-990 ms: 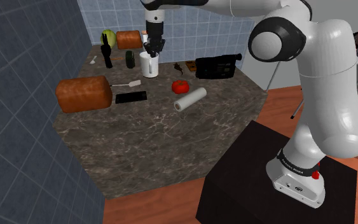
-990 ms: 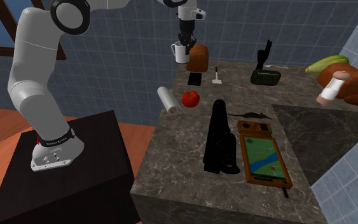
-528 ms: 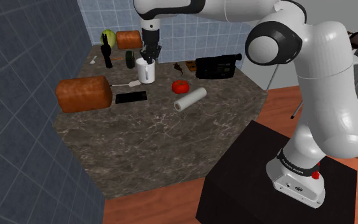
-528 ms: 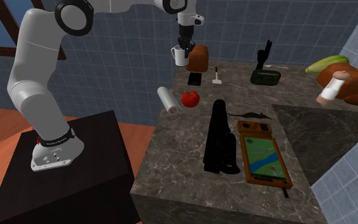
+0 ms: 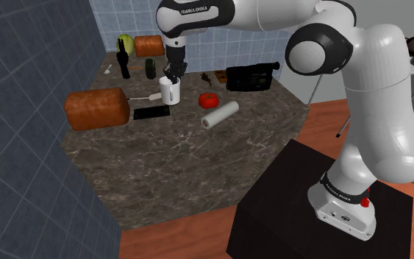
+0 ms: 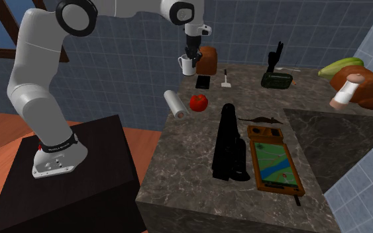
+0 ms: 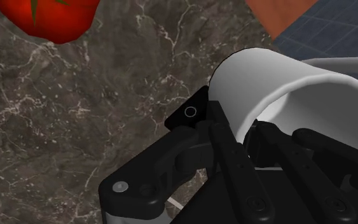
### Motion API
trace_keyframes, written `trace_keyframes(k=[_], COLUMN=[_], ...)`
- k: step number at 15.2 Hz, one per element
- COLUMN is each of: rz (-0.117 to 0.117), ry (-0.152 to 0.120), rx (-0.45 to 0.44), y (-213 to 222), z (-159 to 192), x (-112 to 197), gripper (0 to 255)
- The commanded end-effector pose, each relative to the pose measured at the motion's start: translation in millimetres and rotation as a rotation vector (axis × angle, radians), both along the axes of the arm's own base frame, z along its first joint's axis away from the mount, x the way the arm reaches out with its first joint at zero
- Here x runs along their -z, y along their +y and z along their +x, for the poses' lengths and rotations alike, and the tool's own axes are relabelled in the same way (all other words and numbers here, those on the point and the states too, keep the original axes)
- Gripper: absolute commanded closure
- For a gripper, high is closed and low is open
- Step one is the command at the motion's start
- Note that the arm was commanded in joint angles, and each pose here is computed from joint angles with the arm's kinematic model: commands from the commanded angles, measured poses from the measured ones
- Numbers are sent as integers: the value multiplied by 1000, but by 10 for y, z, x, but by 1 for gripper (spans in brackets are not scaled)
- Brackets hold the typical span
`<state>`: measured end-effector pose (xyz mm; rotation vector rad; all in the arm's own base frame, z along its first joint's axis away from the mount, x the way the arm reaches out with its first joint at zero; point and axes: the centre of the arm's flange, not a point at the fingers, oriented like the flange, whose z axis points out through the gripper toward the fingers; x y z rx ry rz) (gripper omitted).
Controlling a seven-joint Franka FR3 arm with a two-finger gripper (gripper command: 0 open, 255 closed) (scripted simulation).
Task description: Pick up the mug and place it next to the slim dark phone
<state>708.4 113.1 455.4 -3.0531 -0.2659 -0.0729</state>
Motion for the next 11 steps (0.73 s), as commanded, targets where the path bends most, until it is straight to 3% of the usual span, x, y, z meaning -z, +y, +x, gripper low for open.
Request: trace_keyframes(k=[1, 11], rz=[0, 0], ry=[-1, -1], rx=[0, 0], y=[-7, -7], z=[8, 8], x=[108, 637], gripper=[255, 255])
